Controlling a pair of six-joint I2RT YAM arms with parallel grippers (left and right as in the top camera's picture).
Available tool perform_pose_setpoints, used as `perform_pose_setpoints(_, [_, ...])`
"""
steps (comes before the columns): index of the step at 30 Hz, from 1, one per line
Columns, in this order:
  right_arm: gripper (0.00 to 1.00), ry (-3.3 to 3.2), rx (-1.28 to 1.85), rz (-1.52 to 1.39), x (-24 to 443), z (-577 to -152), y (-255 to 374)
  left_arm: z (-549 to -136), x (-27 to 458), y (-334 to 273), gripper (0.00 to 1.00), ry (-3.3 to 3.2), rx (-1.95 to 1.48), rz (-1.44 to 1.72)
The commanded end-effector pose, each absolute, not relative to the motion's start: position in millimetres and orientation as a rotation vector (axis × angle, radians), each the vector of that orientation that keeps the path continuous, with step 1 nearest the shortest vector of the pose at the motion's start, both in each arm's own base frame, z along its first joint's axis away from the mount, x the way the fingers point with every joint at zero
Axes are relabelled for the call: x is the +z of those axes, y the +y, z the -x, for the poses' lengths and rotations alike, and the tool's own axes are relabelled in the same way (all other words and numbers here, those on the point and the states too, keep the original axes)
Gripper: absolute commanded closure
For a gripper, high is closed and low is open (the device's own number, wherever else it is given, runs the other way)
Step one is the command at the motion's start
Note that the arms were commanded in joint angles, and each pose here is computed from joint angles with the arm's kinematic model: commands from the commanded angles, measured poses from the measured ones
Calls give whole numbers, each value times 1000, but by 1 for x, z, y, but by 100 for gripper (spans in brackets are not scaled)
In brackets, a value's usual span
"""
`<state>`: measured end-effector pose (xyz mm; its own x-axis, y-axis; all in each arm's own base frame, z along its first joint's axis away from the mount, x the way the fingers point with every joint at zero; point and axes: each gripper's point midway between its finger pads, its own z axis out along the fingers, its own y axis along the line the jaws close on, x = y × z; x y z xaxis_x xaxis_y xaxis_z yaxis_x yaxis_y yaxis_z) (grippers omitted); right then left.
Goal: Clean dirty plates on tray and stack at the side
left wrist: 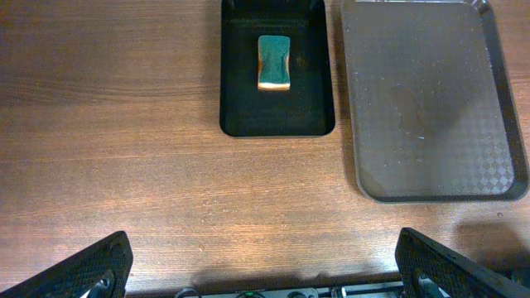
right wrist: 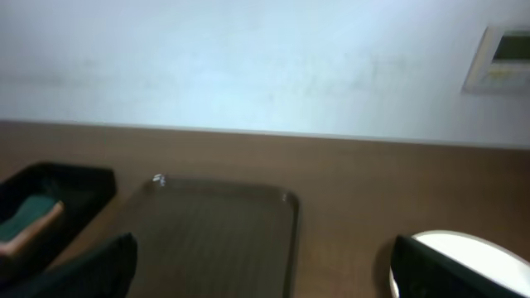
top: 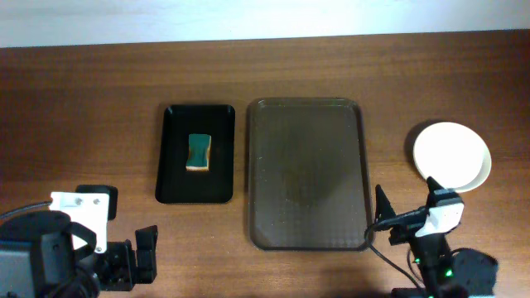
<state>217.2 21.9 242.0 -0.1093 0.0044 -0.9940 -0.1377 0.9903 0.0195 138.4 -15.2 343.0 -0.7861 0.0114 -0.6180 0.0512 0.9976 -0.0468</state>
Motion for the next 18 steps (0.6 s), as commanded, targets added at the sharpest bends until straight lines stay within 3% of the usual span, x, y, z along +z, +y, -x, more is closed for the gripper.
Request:
perform_pose_setpoints(1, [2, 1609, 113, 104, 215, -227, 21, -138, 344, -17, 0, 2473, -94, -44])
perform_pose_setpoints(13, [2, 1627, 117, 105, 161, -245, 21, -138, 344, -17, 0, 2473, -94, -43])
perform_pose_setpoints(18, [2, 1630, 117, 105, 160, -245, 21, -138, 344, -17, 0, 2473, -94, -43])
